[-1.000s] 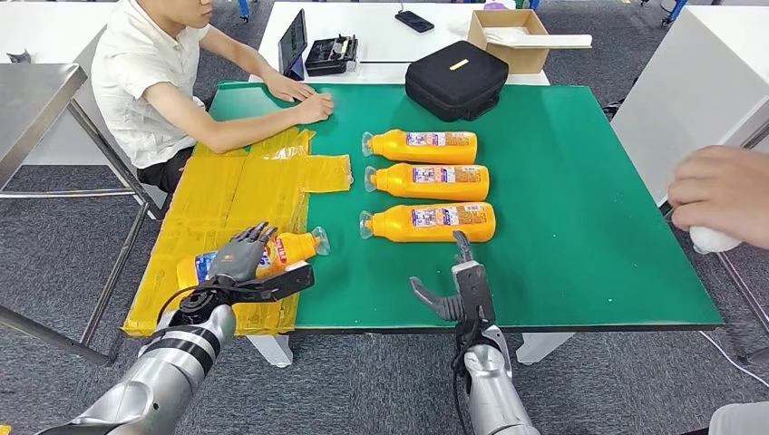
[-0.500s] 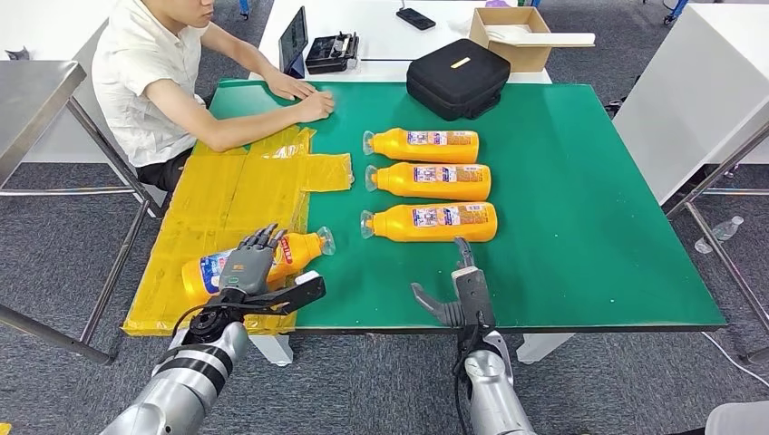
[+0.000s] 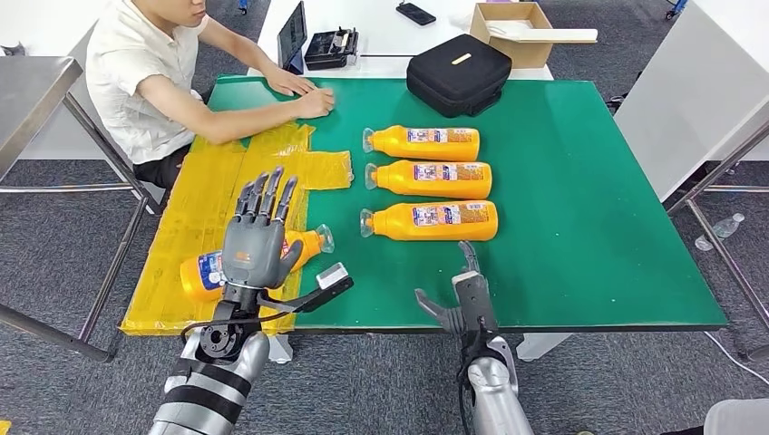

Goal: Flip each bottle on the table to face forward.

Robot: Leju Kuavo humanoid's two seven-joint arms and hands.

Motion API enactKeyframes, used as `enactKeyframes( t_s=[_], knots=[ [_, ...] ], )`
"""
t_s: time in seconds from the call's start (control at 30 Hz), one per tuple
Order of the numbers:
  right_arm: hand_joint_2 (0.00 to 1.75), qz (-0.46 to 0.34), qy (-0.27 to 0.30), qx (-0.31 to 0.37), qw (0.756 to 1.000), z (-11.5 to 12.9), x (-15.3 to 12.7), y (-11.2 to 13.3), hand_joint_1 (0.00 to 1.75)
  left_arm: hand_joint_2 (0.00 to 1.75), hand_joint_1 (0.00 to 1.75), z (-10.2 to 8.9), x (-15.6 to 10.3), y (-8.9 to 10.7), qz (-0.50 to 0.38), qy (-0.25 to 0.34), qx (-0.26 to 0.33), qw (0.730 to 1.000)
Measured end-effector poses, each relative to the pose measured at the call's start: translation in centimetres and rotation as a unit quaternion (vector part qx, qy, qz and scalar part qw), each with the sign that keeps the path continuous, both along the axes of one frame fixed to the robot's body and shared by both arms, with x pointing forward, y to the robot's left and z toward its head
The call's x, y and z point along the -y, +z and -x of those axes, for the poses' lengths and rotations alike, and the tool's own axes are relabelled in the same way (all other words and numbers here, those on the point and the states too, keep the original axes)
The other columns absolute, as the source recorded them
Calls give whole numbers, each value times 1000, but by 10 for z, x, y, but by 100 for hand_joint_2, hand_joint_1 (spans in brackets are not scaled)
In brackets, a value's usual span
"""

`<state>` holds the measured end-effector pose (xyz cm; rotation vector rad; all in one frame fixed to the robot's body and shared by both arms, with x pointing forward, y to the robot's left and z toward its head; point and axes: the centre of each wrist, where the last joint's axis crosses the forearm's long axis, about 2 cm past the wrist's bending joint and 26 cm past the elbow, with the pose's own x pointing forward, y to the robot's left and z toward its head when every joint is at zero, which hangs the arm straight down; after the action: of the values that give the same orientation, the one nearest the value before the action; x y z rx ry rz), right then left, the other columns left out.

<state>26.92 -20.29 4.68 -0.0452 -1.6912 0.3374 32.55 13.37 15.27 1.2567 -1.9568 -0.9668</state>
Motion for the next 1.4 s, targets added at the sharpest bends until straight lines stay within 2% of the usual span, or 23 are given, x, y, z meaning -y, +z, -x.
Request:
enactKeyframes(
  t_s=[0.1, 0.2, 0.3, 0.37, 0.57, 0.7, 0.9, 1.1, 1.4],
  knots=[
    [175, 33, -12, 7, 999, 0, 1, 3, 0, 175, 0, 10, 7, 12, 10, -29, 38, 999],
    [175, 152, -40, 35, 987, 4, 2, 9, 0, 175, 0, 23, 13, 21, 89, -102, 20, 991],
    [175, 294, -70, 84, 950, 8, 7, 21, 0, 175, 0, 38, 20, 21, 226, -193, -40, 954],
    [175, 352, -83, 110, 926, 8, 12, 29, 0, 175, 0, 47, 24, 17, 276, -228, -57, 932],
    [175, 465, -103, 144, 867, 6, 31, 42, 0, 175, 0, 64, 27, 0, 348, -272, -114, 890],
    [175, 502, -108, 149, 845, 0, 42, 45, 0, 175, 0, 66, 29, -3, 360, -288, -136, 877],
    [175, 531, -100, 144, 829, -10, 49, 47, 0, 175, 0, 66, 30, -3, 367, -298, -148, 869],
    [175, 569, -74, 59, 817, -18, 51, 34, 0, 175, 0, 66, 29, -3, 360, -292, -141, 875],
    [175, 589, -43, -28, 807, -27, 56, 17, 0, 175, 0, 66, 30, -3, 356, -291, -142, 877]
  ],
)
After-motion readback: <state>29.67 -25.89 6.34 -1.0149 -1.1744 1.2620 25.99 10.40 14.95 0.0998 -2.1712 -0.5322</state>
